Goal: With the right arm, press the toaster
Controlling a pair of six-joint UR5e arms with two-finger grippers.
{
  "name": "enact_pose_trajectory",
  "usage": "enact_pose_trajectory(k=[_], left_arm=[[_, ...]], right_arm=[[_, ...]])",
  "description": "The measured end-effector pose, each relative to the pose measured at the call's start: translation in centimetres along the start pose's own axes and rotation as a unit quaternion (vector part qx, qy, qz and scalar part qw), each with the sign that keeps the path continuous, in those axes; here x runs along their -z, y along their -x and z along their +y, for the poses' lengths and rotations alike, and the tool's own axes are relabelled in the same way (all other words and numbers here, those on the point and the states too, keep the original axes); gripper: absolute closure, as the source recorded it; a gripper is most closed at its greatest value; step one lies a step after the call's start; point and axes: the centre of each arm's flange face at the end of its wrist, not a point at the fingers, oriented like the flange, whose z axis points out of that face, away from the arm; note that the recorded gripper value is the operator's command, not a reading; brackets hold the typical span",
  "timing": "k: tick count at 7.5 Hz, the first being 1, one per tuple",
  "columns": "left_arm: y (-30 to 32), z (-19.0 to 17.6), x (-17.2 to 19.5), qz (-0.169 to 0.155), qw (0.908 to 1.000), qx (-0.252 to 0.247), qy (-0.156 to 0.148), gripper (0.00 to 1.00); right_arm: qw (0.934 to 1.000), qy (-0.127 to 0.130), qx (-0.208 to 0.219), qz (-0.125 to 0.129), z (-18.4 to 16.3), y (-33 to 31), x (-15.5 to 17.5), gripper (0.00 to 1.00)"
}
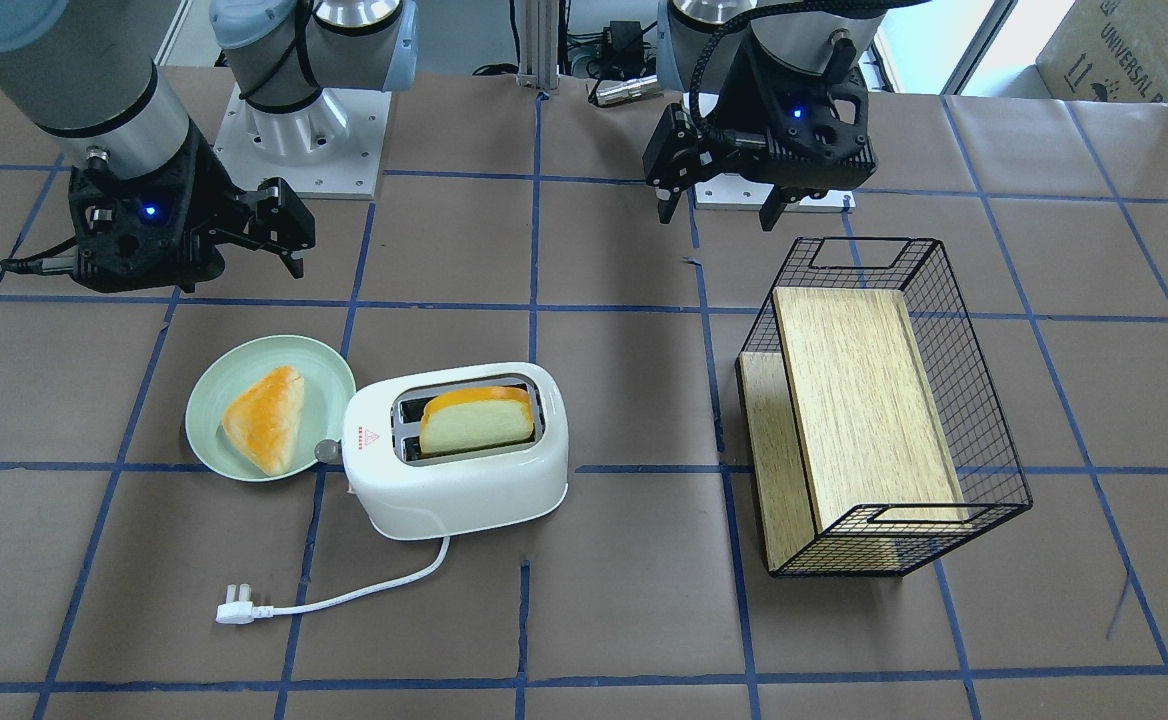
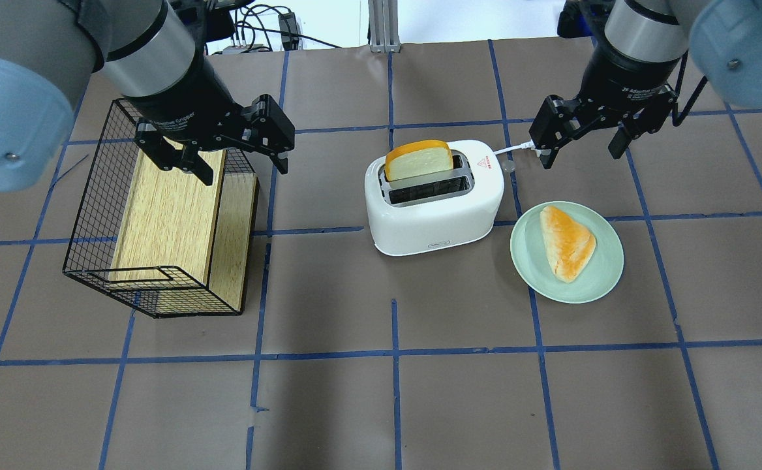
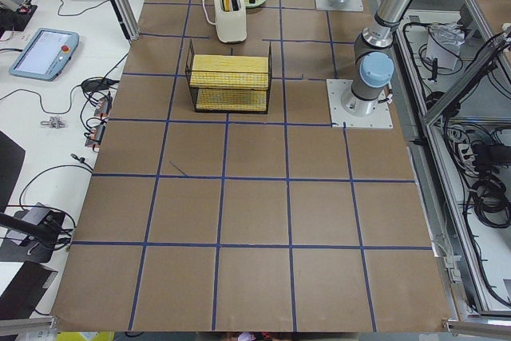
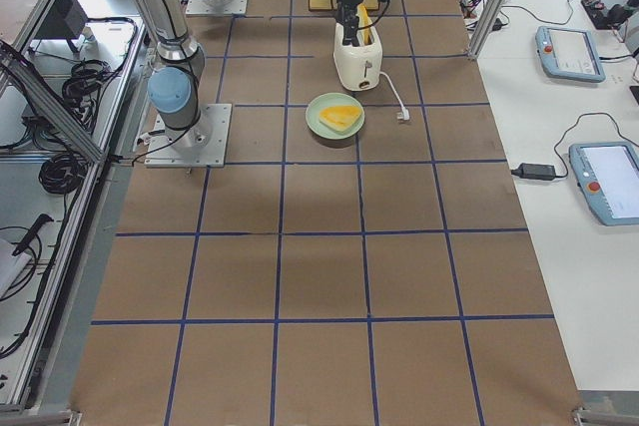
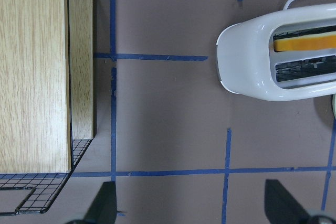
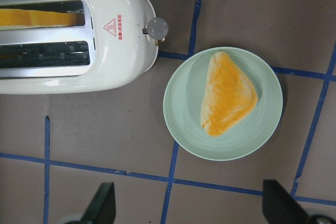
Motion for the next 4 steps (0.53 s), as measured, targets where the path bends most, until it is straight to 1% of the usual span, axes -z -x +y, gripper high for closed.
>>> enact_pose_trajectory(k=[4], left_arm=[[0.03,-0.01,0.01,0.0,1.0,0.0,0.0,0.0]], right_arm=[[1.0,-0.001,0.005,0.001,-0.25,-0.06,-0.17,0.0]])
